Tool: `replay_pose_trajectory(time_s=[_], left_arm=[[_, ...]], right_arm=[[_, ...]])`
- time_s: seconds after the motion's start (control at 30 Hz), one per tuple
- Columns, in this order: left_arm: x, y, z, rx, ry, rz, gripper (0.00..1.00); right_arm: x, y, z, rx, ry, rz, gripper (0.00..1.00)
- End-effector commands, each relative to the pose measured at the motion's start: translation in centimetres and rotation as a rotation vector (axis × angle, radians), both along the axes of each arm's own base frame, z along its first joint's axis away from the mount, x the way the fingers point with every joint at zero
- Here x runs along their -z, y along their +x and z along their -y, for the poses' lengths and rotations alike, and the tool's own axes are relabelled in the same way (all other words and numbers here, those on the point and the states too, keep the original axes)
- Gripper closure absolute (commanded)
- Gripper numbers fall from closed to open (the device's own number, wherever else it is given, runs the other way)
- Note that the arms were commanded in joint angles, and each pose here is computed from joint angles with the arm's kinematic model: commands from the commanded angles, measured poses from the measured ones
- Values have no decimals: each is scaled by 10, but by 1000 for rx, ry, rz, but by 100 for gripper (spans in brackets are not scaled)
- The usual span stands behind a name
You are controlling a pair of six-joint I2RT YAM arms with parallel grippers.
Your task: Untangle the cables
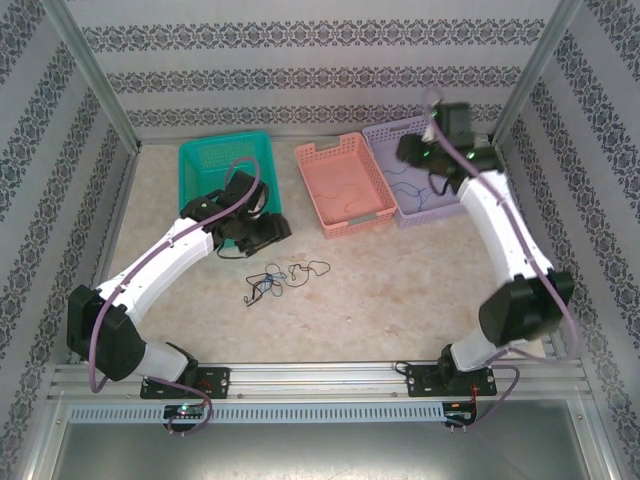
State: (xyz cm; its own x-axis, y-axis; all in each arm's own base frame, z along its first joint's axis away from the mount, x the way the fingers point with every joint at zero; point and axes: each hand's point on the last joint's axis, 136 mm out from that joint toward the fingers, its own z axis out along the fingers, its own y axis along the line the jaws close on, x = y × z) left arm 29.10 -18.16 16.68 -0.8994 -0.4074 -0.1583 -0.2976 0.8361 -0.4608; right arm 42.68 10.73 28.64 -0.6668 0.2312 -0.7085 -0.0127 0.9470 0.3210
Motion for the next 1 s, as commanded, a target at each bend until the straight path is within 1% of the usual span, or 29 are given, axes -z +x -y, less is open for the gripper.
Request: replay_pose_trajectory(time_s=[0.0, 0.07, 0.13, 0.2, 0.3, 0.37, 0.47, 0.63, 0.87, 0.93, 0.97], left_arm=[[11, -30, -25, -82, 30, -81, 46], [17, -38, -29, -83, 24, -76, 50], [30, -45, -36, -61, 56, -82, 55], [53, -55, -43, -21, 97, -129, 60], [80, -66, -46, 51, 144, -191, 62], [92, -71, -48, 74, 161, -216, 62], [105, -73, -52, 87, 181, -204, 63], [117, -65, -55, 136, 217, -157, 63], [138, -52, -43, 204, 190, -118, 61], [145, -49, -38, 210, 167, -112, 64], [148, -47, -34, 214, 154, -109, 68]], right_arm=[[33, -42, -46, -65, 36, -39, 57], [54, -78, -80, -149, 63, -81, 57], [80, -111, -111, -241, 114, -157, 58], [105, -144, -137, -344, 156, -240, 59], [134, -176, -156, -440, 161, -363, 61], [142, -188, -166, -492, 163, -398, 61], [151, -198, -174, -531, 176, -431, 61], [160, -203, -180, -540, 188, -471, 61], [165, -201, -185, -546, 190, -487, 61], [169, -199, -187, -537, 187, -504, 60], [172, -197, -188, -527, 190, -516, 60]])
